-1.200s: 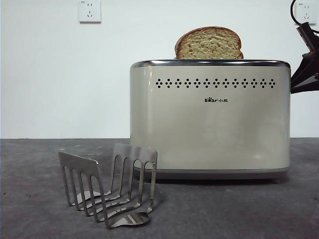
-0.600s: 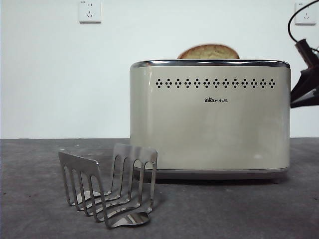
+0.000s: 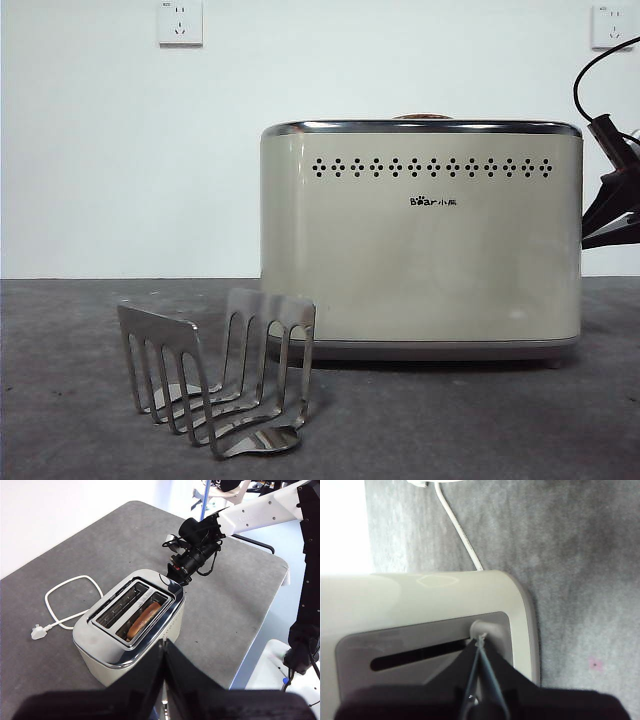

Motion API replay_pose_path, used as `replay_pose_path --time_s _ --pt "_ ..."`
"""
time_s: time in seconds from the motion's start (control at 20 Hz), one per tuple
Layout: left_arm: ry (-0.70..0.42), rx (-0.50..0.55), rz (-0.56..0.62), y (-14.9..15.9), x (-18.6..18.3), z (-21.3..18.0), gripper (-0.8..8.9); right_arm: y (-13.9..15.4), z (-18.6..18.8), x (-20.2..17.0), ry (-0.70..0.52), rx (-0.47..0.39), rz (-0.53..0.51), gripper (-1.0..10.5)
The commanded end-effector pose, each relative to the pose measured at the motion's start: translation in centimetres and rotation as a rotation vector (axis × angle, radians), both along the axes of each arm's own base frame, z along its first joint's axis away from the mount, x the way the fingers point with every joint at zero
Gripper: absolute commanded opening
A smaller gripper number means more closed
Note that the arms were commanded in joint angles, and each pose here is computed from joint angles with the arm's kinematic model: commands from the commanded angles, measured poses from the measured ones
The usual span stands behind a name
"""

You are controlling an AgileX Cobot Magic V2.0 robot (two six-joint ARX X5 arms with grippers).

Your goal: Pick up a slice of bread from the rack,put the bread on the toaster,press the button

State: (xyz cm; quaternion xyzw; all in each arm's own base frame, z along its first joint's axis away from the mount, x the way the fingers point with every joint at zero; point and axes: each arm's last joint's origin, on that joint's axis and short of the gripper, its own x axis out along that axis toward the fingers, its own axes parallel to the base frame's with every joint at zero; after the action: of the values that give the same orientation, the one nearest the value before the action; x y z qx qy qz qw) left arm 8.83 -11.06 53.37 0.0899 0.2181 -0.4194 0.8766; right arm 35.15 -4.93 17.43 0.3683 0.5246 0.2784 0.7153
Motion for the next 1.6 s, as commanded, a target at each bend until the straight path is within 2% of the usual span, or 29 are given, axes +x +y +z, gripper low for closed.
replay_pose_path --time_s 0.05,0.25,0.55,0.85,1.2,1.6 --pt "0.004 -0.002 0.008 -0.1 0.1 0.0 -0.08 0.0 -3.1 -0.2 0.116 -0.074 -0.005 -0.1" --pt "0.006 0.0 0.008 -0.2 0.2 -0.1 -0.08 0.0 -3.6 -0.3 0.148 -0.111 -0.009 -0.1" --pt "0.006 0.001 0.008 -0.2 0.2 -0.1 -0.08 0.1 -3.5 -0.3 0.138 -0.062 -0.003 -0.1" --pt "0.006 0.001 0.008 -0.2 0.2 -0.1 -0.08 0.0 -3.0 -0.1 0.125 -0.065 -0.003 -0.1" --pt "0.003 0.003 0.006 -0.2 0.2 -0.1 -0.08 0.0 1.4 0.3 0.008 -0.086 -0.008 -0.1" --pt "0.003 0.003 0.006 -0.2 0.2 -0.1 -0.07 0.3 6.9 -1.6 -0.142 -0.116 -0.012 -0.1"
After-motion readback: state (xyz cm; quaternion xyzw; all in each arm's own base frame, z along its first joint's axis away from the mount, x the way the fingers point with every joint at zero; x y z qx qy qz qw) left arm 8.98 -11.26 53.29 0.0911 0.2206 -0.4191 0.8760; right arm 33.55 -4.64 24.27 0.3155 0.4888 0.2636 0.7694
